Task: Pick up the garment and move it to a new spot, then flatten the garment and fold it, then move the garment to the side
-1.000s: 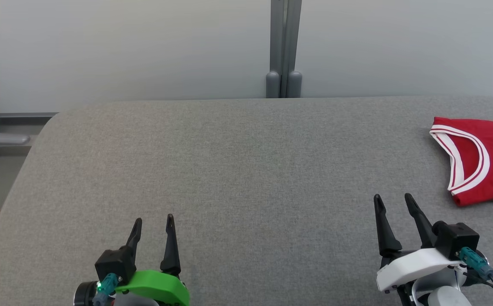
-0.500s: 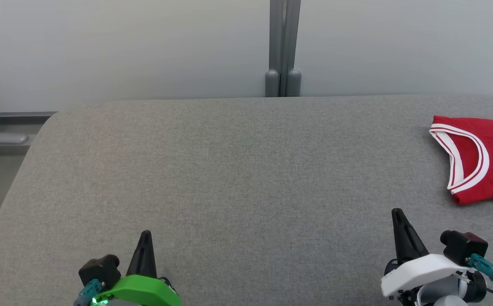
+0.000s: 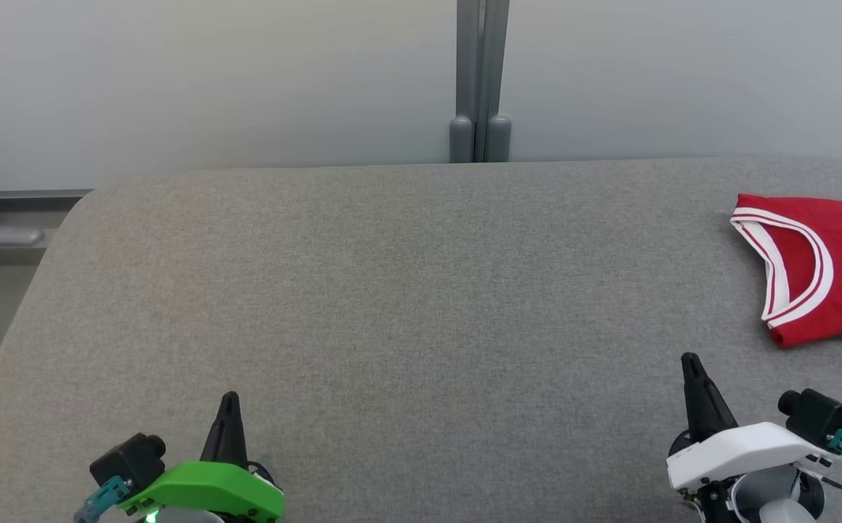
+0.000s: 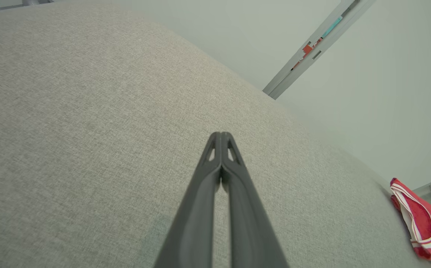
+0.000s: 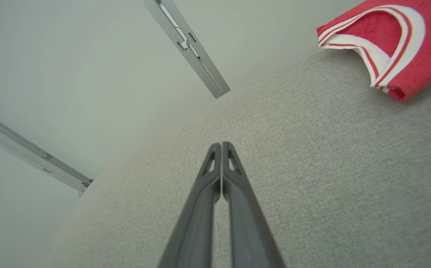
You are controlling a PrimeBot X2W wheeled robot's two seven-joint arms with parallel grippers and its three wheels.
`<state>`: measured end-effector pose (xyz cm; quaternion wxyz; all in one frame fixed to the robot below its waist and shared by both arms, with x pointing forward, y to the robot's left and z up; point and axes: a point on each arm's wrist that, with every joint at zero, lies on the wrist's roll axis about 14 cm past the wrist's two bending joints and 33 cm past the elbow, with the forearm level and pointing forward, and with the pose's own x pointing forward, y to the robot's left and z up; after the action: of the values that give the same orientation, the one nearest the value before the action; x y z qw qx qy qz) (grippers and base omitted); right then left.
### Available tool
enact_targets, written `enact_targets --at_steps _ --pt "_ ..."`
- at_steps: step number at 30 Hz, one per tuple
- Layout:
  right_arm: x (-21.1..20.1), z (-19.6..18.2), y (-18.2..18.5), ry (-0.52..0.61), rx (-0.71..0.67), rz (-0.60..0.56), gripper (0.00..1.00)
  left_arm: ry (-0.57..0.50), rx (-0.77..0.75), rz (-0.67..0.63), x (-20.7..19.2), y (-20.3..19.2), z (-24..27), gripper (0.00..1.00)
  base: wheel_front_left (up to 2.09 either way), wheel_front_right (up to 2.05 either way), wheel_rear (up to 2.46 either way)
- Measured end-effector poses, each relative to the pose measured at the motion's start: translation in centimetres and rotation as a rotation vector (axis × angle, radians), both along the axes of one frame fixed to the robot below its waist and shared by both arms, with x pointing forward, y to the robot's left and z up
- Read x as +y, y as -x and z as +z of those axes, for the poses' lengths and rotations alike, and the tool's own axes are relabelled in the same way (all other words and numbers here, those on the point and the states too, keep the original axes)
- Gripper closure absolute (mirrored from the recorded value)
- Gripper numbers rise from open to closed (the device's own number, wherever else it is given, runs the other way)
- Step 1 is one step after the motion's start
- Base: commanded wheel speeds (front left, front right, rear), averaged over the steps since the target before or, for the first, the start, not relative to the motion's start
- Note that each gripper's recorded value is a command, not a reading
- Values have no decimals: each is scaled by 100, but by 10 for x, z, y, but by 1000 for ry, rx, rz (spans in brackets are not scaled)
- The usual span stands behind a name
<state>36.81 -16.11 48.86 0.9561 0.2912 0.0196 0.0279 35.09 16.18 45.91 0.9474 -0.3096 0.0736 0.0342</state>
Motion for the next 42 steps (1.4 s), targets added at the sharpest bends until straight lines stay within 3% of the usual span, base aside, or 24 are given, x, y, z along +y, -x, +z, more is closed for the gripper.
enact_targets --at_steps 42 --pt "-21 5 -11 -509 46 -66 100 499 -23 64 20 -18 15 100 0 0 0"
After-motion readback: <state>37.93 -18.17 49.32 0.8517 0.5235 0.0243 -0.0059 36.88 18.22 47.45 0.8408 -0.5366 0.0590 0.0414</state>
